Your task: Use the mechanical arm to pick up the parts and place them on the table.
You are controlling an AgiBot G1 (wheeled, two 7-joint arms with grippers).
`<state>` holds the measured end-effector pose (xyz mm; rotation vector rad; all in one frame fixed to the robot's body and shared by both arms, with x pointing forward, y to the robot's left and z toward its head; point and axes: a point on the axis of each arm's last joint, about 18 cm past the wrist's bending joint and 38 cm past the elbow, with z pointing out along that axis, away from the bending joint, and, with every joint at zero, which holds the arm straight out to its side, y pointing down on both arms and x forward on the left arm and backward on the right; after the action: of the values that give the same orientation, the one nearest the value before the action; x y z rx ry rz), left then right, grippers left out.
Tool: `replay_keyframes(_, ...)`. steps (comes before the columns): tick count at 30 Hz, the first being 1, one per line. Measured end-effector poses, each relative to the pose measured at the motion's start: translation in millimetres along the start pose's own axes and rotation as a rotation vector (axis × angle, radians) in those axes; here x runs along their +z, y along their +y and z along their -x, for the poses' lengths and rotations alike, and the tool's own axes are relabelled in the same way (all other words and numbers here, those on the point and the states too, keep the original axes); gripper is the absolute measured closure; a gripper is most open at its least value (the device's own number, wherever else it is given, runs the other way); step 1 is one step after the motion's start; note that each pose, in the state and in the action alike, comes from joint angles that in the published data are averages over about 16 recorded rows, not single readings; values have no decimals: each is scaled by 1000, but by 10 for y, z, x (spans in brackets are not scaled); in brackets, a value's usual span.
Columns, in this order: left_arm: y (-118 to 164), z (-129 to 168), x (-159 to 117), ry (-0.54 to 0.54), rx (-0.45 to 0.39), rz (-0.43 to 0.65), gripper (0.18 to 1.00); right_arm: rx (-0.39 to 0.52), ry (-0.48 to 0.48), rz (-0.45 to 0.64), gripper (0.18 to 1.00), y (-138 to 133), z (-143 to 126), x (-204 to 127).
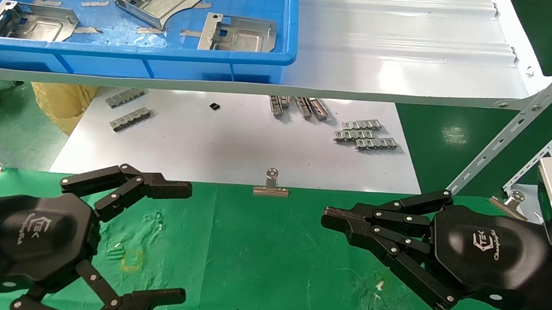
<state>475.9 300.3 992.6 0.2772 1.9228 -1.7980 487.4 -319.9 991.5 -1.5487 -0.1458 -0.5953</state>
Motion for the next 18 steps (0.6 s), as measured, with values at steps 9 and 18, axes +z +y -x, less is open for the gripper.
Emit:
replay_keyframes(9, -36, 31, 11, -8, -3, -5, 183, 0, 0, 0, 987, 0, 0, 0)
replay_keyframes(18, -328, 295, 69, -53, 34, -18, 183, 0, 0, 0, 984, 0, 0, 0)
